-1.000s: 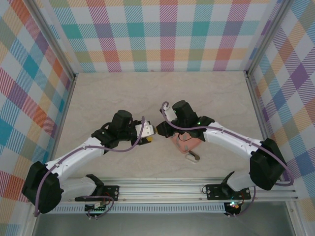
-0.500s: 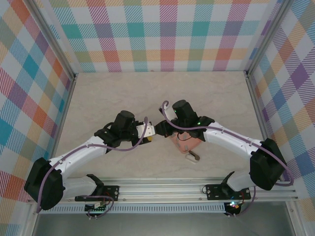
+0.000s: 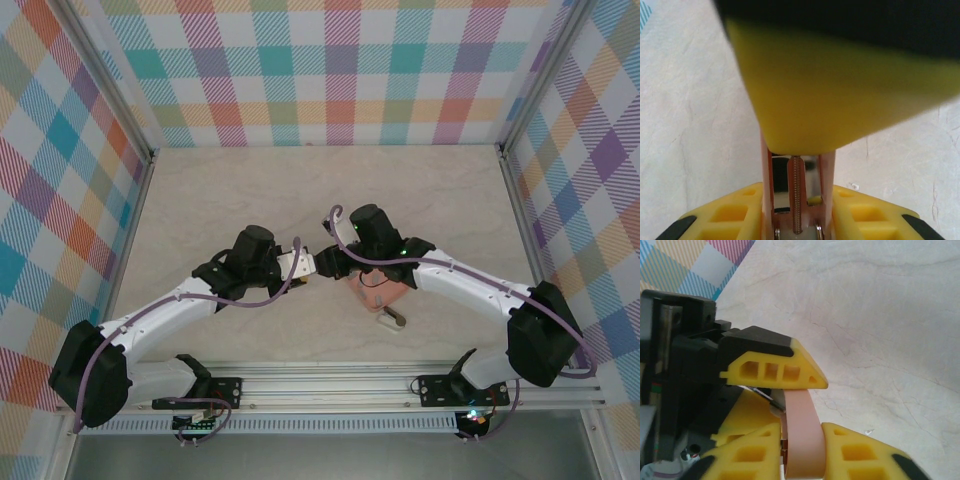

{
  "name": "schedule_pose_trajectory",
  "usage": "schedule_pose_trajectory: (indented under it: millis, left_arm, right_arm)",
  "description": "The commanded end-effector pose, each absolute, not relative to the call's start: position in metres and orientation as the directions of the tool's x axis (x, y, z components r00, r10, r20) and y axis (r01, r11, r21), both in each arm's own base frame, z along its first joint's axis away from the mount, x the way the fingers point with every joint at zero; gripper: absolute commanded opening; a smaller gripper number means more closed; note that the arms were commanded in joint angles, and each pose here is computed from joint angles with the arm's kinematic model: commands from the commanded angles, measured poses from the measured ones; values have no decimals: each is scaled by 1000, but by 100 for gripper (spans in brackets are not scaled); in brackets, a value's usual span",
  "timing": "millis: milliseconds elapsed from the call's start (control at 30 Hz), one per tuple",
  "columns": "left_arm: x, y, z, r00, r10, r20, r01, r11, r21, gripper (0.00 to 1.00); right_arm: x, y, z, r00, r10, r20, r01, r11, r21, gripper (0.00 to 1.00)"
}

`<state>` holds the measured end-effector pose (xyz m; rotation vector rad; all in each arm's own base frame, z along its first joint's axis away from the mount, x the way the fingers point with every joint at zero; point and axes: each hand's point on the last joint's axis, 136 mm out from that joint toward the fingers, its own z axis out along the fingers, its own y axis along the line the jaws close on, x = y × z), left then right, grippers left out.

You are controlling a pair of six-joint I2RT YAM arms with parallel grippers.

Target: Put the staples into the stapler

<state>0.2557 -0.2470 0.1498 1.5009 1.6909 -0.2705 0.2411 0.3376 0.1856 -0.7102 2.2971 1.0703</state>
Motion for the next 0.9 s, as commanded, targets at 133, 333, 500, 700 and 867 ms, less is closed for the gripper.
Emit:
schedule_pose_trajectory:
  millis: [133, 333, 500, 700, 867]
  left_arm:
    - [280, -242, 168, -150, 606, -781, 808, 530, 256, 18]
    - [311, -235, 166, -374, 425, -824, 644, 759, 99, 18]
    - [340, -222, 140, -561, 190, -806, 383, 922, -49, 17]
    - [356, -203, 100, -636, -2, -772, 133, 985, -112, 16]
    - [363, -197, 75, -652, -18, -758, 67, 994, -81, 16]
  right_arm:
    - [269, 315, 204, -755, -71, -651, -537, 637, 553, 55]
    - [295, 285, 190, -794, 52, -606, -368, 752, 547, 57]
    - [303, 266, 167, -841, 82, -535, -234, 836, 496, 56]
    - [304, 260, 147, -872, 82, -482, -177, 865, 469, 55]
    - [303, 260, 141, -880, 76, -469, -171, 870, 462, 55]
